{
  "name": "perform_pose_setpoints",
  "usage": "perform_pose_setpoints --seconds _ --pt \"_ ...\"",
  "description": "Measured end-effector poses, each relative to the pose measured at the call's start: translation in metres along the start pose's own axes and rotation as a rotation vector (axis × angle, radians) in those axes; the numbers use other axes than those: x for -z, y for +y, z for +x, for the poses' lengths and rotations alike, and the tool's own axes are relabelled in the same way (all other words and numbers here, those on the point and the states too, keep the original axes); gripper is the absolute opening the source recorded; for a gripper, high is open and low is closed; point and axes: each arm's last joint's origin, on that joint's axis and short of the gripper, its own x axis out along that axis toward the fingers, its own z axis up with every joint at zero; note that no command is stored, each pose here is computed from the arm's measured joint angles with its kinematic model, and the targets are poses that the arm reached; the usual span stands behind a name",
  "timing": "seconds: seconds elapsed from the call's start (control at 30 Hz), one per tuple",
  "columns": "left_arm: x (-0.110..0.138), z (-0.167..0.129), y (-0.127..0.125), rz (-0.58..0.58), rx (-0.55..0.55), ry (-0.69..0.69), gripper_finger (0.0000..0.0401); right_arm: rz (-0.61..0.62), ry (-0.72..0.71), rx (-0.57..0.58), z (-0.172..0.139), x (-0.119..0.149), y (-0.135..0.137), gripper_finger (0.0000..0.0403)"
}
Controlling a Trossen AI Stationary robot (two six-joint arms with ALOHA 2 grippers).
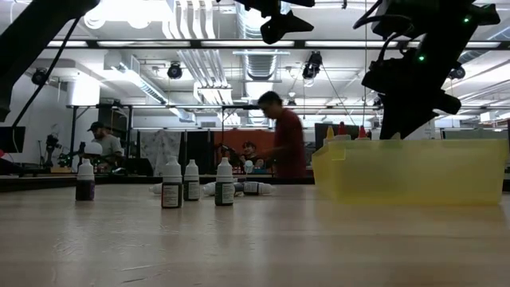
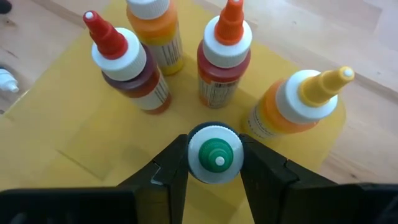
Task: Pick & Place food coloring
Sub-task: Put the big green food coloring bottle into the yellow bin, then put the top small red food coloring bottle into the yellow bin
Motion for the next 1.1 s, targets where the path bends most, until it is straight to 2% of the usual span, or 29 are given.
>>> perform_pose_setpoints --seconds 0.63,1.1 --pt "0.000 0.000 0.000 0.001 0.001 0.000 0.0232 0.023 -0.050 0.032 0.001 -0.003 -0.002 0.0167" --pt "0.000 -0.001 0.000 0.001 0.001 -0.001 0.0232 -0.021 -0.087 -0.024 -0.015 -0.021 0.010 0.0234"
